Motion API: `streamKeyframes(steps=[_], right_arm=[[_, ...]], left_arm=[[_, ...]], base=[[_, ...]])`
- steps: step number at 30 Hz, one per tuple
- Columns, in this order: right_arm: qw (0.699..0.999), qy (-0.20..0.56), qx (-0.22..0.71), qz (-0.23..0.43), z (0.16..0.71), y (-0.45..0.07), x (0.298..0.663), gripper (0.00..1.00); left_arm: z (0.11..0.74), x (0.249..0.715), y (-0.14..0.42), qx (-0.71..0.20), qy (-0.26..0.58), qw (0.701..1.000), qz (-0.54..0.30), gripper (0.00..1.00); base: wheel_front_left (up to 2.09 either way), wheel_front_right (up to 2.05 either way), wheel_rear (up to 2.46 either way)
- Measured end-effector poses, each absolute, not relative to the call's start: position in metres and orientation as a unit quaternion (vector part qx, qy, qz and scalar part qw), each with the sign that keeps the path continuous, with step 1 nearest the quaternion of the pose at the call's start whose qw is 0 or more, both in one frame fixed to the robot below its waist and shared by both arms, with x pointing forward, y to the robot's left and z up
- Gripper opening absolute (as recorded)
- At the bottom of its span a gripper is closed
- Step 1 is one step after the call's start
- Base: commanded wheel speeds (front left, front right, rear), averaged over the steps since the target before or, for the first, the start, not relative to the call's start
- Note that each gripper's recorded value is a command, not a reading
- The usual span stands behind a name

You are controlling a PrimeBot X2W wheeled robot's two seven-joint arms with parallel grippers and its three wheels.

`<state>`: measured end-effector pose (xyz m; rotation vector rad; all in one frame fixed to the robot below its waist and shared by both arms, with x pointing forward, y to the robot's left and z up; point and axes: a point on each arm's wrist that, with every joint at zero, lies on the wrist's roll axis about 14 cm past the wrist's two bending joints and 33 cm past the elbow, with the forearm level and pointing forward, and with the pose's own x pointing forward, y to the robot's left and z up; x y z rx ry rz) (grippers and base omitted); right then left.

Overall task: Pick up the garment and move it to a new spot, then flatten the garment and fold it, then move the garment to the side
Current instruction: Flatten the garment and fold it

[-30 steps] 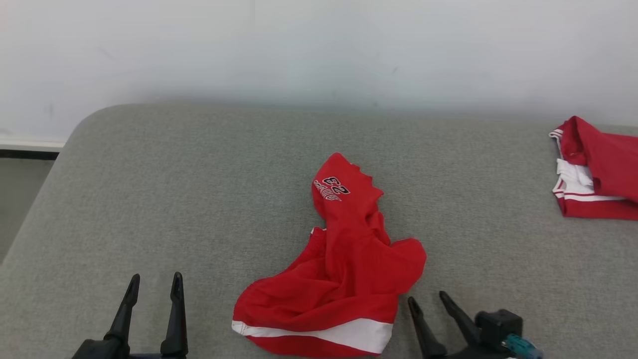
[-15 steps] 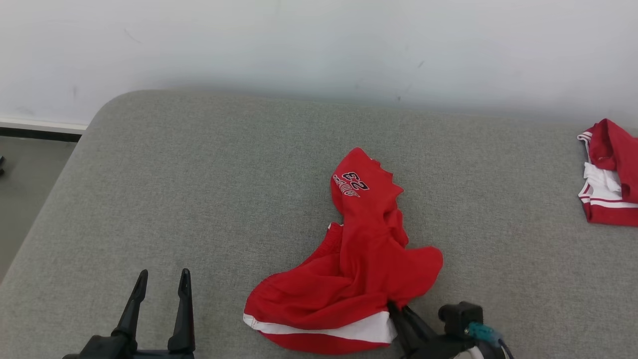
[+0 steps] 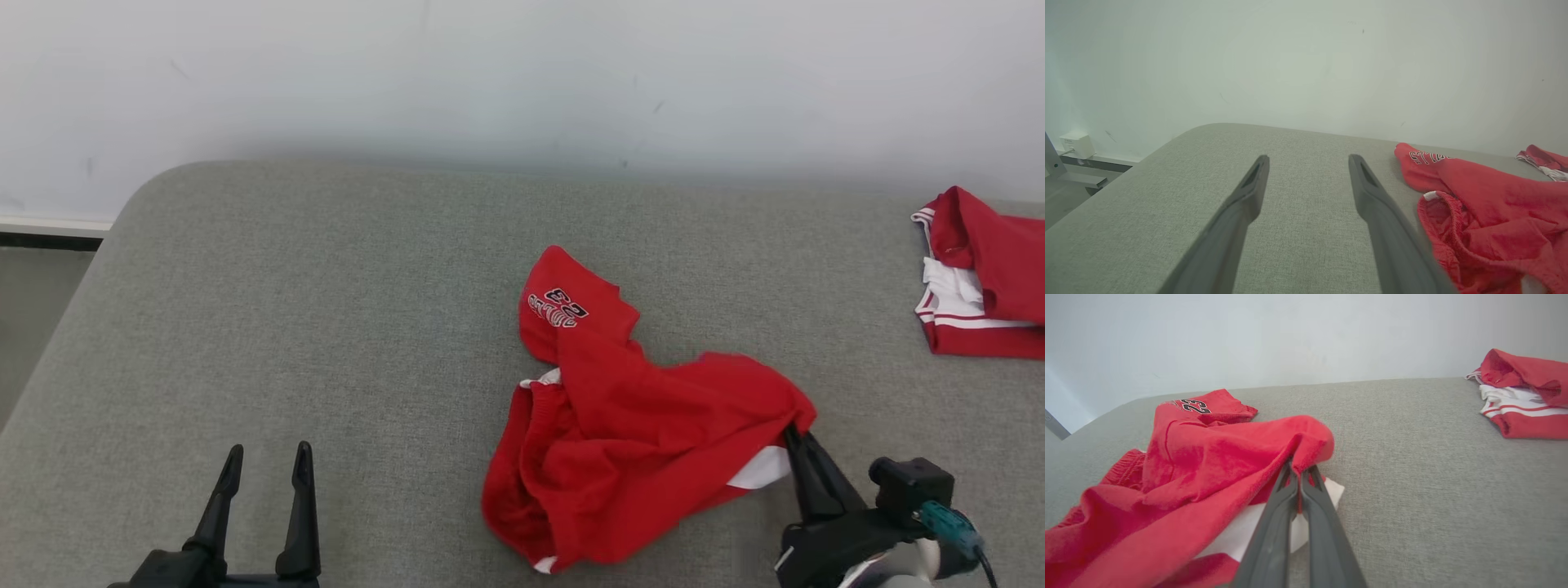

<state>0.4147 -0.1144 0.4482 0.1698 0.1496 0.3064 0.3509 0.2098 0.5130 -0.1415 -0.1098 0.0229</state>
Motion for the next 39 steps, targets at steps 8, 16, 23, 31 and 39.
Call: streamKeyframes(steps=[8,16,23,31,39], right_arm=[[0.982,0.058,0.058,0.173,0.460,-0.104,0.414,0.00],[0.964,0.070,0.040,0.253,0.465,-0.035,0.427,0.00],[0.950,0.108,0.024,0.292,0.446,-0.003,0.425,0.00],[0.951,0.109,0.033,0.286,0.446,-0.004,0.425,1.00],[0.969,0.019,0.064,0.240,0.495,-0.051,0.432,1.00]], left_arm=[[0.512,0.348,0.202,-0.079,-0.054,0.995,0.003,1.00],[0.509,0.342,0.204,-0.082,-0.049,0.995,0.009,1.00],[0.508,0.340,0.207,-0.084,-0.047,0.995,0.015,1.00],[0.508,0.340,0.205,-0.087,-0.048,0.995,0.012,1.00],[0.511,0.347,0.196,-0.088,-0.051,0.995,-0.006,1.00]], base=[[0.00,0.00,0.00],[0.00,0.00,0.00],[0.00,0.00,0.00],[0.00,0.00,0.00],[0.00,0.00,0.00]])
